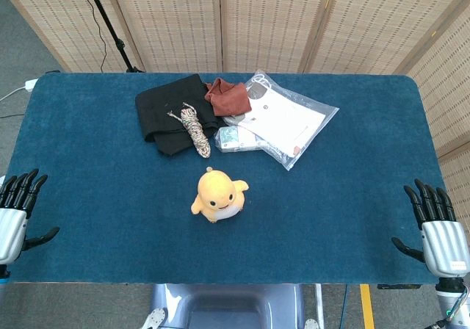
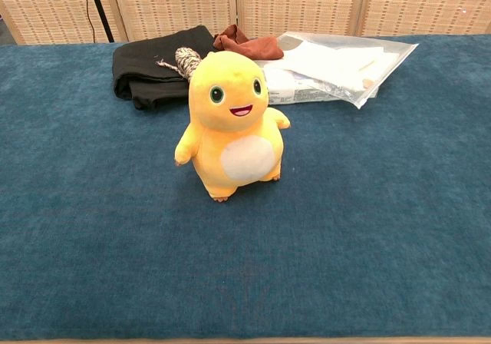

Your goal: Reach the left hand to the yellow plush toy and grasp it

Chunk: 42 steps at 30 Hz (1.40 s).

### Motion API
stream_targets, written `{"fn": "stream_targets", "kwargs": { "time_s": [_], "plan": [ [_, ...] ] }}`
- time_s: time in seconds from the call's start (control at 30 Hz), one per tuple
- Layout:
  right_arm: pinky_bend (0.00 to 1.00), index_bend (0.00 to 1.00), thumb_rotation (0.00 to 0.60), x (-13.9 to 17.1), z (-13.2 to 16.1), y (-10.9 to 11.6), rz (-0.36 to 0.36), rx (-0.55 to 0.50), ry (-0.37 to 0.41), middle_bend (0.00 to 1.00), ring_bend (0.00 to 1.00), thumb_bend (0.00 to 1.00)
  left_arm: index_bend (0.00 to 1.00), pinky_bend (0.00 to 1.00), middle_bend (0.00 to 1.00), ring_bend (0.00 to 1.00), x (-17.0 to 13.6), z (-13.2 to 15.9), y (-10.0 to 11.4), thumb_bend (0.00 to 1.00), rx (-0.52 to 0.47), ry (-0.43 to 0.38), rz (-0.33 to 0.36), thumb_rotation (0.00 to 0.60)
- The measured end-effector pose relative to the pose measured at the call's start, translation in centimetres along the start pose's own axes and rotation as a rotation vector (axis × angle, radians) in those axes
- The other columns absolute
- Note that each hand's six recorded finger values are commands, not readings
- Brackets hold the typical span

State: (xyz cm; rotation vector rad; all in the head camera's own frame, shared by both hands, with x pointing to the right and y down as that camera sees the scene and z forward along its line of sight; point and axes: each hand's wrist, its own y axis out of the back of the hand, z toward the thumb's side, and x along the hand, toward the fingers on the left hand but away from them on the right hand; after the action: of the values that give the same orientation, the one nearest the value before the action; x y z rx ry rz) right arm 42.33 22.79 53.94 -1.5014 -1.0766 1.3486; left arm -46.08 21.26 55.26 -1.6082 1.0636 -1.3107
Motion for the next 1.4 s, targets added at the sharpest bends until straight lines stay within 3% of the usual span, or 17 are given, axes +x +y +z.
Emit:
{"fn": "stream_targets", "kwargs": {
  "time_s": [0.33, 0.53, 0.67, 0.87, 1.1, 1.4],
  "plan": [
    [0.0, 0.0, 0.6, -0.2, 0.4, -0.5, 0.017, -0.006, 0.012, 0.0, 0.0, 0.0, 0.0, 0.0, 0.0, 0.0, 0.5, 0.0, -0.6, 0.0, -0.006, 0.004, -0.014, 0.6],
    [0.0, 0.0, 0.6, -0.2, 0.4, -0.8, 0.029, -0.006, 0.006, 0.0, 0.0, 0.0, 0.02, 0.0, 0.0, 0.0, 1.7, 0.7, -1.8, 0.0, -0.104, -0.032, -0.039, 0.6],
    [0.0, 0.0, 0.6, -0.2, 0.4, -0.8, 0.032, -0.014, 0.005, 0.0, 0.0, 0.0, 0.16, 0.0, 0.0, 0.0, 2.8, 1.6, -3.7, 0.0, -0.236, -0.069, -0.087, 0.6],
    [0.0, 0.0, 0.6, -0.2, 0.4, -0.8, 0.036, -0.022, 0.009, 0.0, 0.0, 0.0, 0.26, 0.0, 0.0, 0.0, 4.0, 3.9, -7.5, 0.0, -0.388, -0.116, -0.192, 0.6],
    [0.0, 0.0, 0.6, -0.3, 0.5, -1.0, 0.05, -0.032, 0.006, 0.0, 0.0, 0.0, 0.27, 0.0, 0.0, 0.0, 5.1, 6.7, -10.1, 0.0, -0.436, -0.123, -0.284, 0.6],
    [0.0, 0.0, 0.6, -0.3, 0.4, -1.1, 0.062, -0.041, 0.004, 0.0, 0.0, 0.0, 0.31, 0.0, 0.0, 0.0, 7.3, 10.9, -12.1, 0.02, -0.539, -0.066, -0.371, 0.6]
  ]
}}
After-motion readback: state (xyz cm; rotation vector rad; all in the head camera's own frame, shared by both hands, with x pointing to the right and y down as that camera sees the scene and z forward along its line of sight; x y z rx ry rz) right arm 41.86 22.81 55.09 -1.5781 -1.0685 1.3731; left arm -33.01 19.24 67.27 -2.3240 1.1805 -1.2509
